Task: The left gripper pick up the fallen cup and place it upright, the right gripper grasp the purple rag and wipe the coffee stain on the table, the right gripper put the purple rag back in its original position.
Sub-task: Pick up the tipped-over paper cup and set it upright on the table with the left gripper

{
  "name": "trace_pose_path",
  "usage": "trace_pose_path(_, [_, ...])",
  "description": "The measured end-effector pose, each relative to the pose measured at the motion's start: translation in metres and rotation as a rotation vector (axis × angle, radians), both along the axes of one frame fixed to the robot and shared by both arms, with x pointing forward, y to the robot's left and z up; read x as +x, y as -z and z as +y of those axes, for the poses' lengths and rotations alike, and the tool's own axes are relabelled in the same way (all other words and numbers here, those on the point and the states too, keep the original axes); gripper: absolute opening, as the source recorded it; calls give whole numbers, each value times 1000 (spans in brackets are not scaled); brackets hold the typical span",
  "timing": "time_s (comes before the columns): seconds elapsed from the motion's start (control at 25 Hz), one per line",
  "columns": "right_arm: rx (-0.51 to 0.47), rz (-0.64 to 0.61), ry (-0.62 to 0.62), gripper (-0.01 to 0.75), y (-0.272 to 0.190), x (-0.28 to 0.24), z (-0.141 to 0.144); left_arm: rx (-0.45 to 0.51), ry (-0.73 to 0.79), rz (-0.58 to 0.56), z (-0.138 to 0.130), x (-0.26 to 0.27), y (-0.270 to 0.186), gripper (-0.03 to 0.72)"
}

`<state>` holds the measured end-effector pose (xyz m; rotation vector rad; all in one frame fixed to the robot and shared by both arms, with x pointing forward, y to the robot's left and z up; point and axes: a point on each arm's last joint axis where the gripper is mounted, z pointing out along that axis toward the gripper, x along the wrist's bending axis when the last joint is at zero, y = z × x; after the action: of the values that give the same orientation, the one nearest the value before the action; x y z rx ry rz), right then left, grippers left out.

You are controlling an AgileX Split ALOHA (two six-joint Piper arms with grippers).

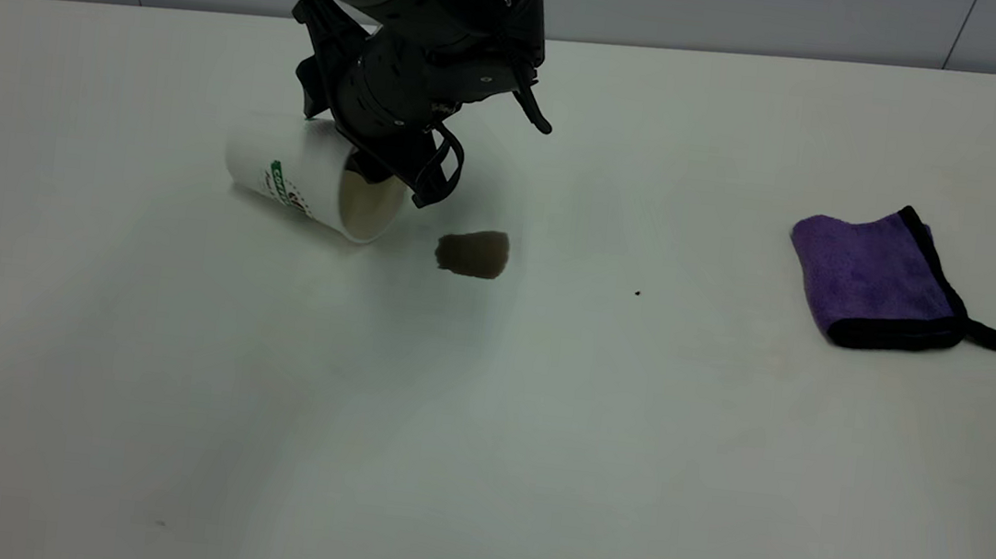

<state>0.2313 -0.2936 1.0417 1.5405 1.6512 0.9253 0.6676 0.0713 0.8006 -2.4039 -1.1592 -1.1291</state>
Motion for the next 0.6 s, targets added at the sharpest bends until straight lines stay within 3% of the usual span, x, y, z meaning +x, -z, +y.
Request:
trace_pose_path(0.16, [0,0,0,239,0,0,0,73,11,-19,4,2,-6,110])
trace_pose_path(0.24, [0,0,0,239,0,0,0,106,9,-22,6,3,-16,36])
trace_pose_path(0.44, [0,0,0,239,0,0,0,11,-29,-55,9,6,-91,8])
trace_pose_path(0.6, [0,0,0,239,0,0,0,-245,-122,-43,39,10,-163,8])
